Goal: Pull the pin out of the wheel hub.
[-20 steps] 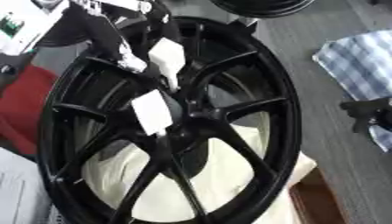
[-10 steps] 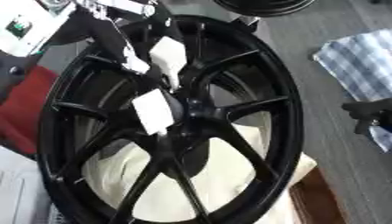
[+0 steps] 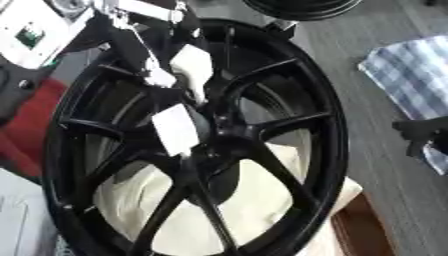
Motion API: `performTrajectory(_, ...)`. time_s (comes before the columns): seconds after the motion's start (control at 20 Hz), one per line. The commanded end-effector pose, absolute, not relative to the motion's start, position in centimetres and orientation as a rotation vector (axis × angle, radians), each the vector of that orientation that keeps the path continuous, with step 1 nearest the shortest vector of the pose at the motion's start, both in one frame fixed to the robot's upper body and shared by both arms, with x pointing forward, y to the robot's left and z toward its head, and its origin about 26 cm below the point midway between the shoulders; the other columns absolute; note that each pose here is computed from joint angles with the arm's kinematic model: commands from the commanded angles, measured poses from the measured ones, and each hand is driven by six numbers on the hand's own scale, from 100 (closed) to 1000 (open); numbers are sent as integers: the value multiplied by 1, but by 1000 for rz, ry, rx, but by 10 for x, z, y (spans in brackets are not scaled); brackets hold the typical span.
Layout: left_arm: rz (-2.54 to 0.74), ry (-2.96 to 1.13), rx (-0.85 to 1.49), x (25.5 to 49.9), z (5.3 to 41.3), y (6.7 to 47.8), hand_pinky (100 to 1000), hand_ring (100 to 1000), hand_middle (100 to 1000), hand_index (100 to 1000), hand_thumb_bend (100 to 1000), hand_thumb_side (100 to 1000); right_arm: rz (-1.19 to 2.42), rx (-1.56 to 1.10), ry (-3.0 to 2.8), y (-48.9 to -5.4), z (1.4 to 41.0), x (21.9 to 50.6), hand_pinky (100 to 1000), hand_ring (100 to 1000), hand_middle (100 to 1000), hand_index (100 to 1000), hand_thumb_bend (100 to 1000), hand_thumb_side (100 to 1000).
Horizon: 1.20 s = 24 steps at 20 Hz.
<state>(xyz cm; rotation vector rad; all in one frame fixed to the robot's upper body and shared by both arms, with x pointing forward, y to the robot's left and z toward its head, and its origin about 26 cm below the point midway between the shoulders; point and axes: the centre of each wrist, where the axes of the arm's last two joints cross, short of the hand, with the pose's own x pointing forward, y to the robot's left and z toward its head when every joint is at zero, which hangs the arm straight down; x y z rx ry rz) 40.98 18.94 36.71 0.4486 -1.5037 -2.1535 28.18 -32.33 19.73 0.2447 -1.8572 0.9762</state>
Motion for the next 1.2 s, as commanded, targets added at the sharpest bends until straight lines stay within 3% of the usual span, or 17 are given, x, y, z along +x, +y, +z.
performTrajectory(0.05,-2149,-1509,475,407,376,192,815,725,639,722,245,318,993,225,-1869,-324,205,280,1000,972,586,788,100,764)
performTrajectory(0.65,-2138,-1503,451,409,373,189,771,647,561,641,144,213,978,227,-1872,-324,205,280,1000,972,588,789,100,764)
performTrajectory(0.85,-2120,-1520,454,407,378,189,756,619,523,566,120,118,970,217,-1865,-324,203,280,1000,971,588,789,100,768)
performTrajectory(1.2,-2082,-1559,502,400,393,192,711,554,469,442,100,182,963,210,-1863,-324,201,279,1000,971,588,789,100,766)
